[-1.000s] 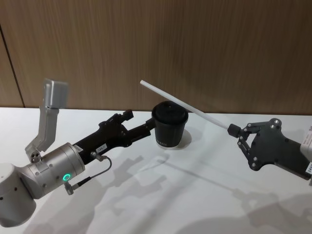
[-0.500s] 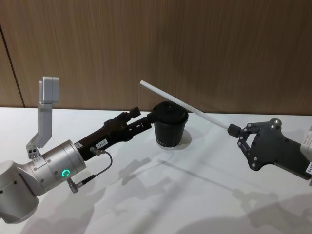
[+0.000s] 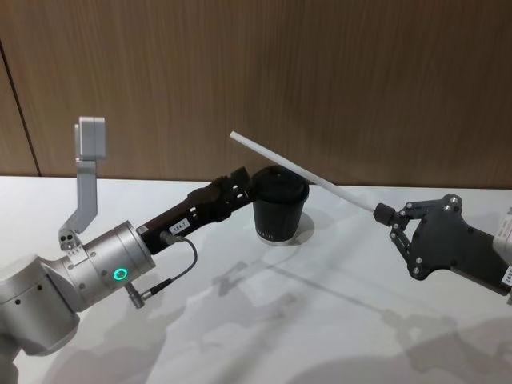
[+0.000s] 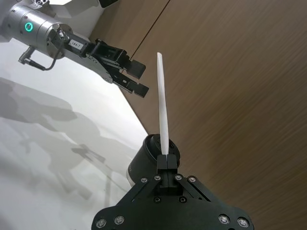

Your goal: Pick up the straw with one hand, pass it to the other hand, and insert it into the cup.

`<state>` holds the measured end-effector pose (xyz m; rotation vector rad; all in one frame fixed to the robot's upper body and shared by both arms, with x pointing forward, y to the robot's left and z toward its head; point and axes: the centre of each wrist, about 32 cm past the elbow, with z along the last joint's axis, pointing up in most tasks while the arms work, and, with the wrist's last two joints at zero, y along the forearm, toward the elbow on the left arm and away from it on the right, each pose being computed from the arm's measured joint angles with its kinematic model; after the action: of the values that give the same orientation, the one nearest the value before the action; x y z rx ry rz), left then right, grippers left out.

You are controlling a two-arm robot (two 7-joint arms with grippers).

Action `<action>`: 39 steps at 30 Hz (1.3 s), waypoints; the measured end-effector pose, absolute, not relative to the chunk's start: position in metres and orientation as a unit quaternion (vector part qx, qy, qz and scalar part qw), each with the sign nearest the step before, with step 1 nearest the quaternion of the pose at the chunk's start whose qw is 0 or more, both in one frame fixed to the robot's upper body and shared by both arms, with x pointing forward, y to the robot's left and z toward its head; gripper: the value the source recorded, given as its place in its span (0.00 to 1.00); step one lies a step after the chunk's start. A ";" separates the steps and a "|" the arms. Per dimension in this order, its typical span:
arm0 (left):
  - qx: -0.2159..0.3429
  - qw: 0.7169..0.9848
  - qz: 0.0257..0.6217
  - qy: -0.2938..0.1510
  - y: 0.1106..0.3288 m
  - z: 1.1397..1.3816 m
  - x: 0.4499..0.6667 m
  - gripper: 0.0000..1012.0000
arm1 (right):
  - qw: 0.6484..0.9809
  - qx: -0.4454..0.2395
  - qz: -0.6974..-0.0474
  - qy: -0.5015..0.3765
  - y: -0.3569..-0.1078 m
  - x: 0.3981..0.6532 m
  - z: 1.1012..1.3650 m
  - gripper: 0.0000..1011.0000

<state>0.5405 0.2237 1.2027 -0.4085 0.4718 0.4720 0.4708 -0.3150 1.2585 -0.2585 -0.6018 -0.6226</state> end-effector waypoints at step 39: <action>-0.228 0.913 0.224 0.252 0.197 1.208 0.559 0.99 | 0.900 -0.125 -0.301 -0.291 -0.315 0.471 1.258 0.00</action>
<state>0.5591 0.1975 1.2077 -0.4703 0.5182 0.4624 0.4708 -0.3150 1.2585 -0.2585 -0.6019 -0.6226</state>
